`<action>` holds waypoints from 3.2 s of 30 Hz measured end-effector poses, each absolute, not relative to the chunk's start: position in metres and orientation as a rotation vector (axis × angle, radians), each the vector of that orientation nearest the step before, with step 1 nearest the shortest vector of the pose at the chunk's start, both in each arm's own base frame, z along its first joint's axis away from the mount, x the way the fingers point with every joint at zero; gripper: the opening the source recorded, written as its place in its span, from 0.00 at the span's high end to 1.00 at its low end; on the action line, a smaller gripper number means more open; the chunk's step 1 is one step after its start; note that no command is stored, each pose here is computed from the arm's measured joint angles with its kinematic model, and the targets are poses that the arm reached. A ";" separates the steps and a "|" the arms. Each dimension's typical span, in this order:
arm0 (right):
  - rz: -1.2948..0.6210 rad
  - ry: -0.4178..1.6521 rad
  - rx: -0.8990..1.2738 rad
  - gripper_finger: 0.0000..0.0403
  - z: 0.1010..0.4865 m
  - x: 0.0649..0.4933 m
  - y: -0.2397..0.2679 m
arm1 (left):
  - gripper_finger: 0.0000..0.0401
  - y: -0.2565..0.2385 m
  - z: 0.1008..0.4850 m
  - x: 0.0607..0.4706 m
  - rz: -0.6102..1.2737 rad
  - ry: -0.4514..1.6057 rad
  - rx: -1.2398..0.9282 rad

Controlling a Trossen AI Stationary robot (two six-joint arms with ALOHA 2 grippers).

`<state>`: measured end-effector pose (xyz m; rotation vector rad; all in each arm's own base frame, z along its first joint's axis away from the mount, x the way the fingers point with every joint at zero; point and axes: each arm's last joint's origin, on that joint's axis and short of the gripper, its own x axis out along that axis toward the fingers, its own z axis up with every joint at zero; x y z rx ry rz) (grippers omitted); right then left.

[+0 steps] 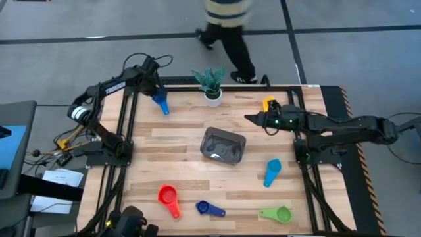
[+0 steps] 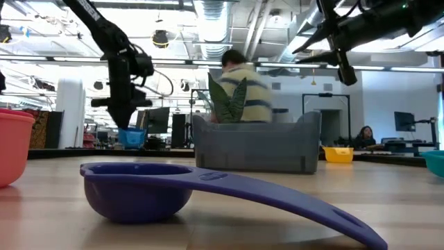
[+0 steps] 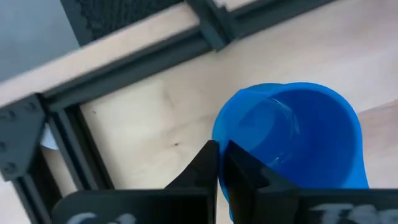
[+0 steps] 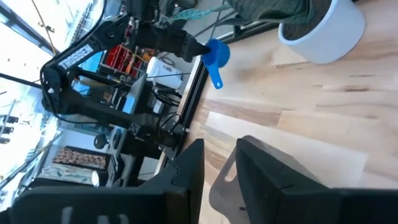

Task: Nest measuring cups in basket
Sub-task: Stack the blue measuring cup on top of the orange measuring cup, then stack the yellow measuring cup on top of the blue measuring cup

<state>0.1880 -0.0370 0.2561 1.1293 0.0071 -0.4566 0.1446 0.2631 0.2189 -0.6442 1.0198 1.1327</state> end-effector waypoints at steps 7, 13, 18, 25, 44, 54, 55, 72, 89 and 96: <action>-0.470 -0.013 1.112 0.77 0.256 0.190 -0.012 | 1.00 0.231 0.255 0.153 1.108 0.916 -0.612; -0.463 0.042 1.037 0.80 0.254 0.189 -0.006 | 1.00 0.175 0.286 0.169 1.138 0.821 -0.613; -0.391 0.136 1.008 0.82 0.250 0.189 -0.005 | 1.00 0.121 0.300 0.181 1.140 0.731 -0.712; -0.175 0.300 0.970 0.82 0.247 0.189 0.010 | 1.00 0.047 0.295 0.205 1.131 0.663 -0.863; -0.091 0.438 0.898 0.82 0.240 0.185 0.022 | 1.00 -0.147 0.258 0.205 0.971 0.884 -1.247; -0.153 0.397 0.932 0.82 0.241 0.186 0.018 | 1.00 -0.180 0.245 0.202 0.879 0.962 -1.210; -0.155 0.392 0.936 0.82 0.241 0.186 0.018 | 1.00 -0.182 0.242 0.203 0.883 0.972 -1.202; -0.184 0.374 0.969 0.82 0.241 0.186 0.018 | 1.00 -0.201 0.223 0.204 0.853 1.058 -1.122; -0.190 0.373 0.965 0.82 0.241 0.186 0.018 | 0.72 -0.201 0.225 0.204 0.844 1.065 -1.144; -0.216 0.373 0.959 0.82 0.239 0.187 0.017 | 0.70 -0.205 0.245 0.202 0.788 1.046 -1.153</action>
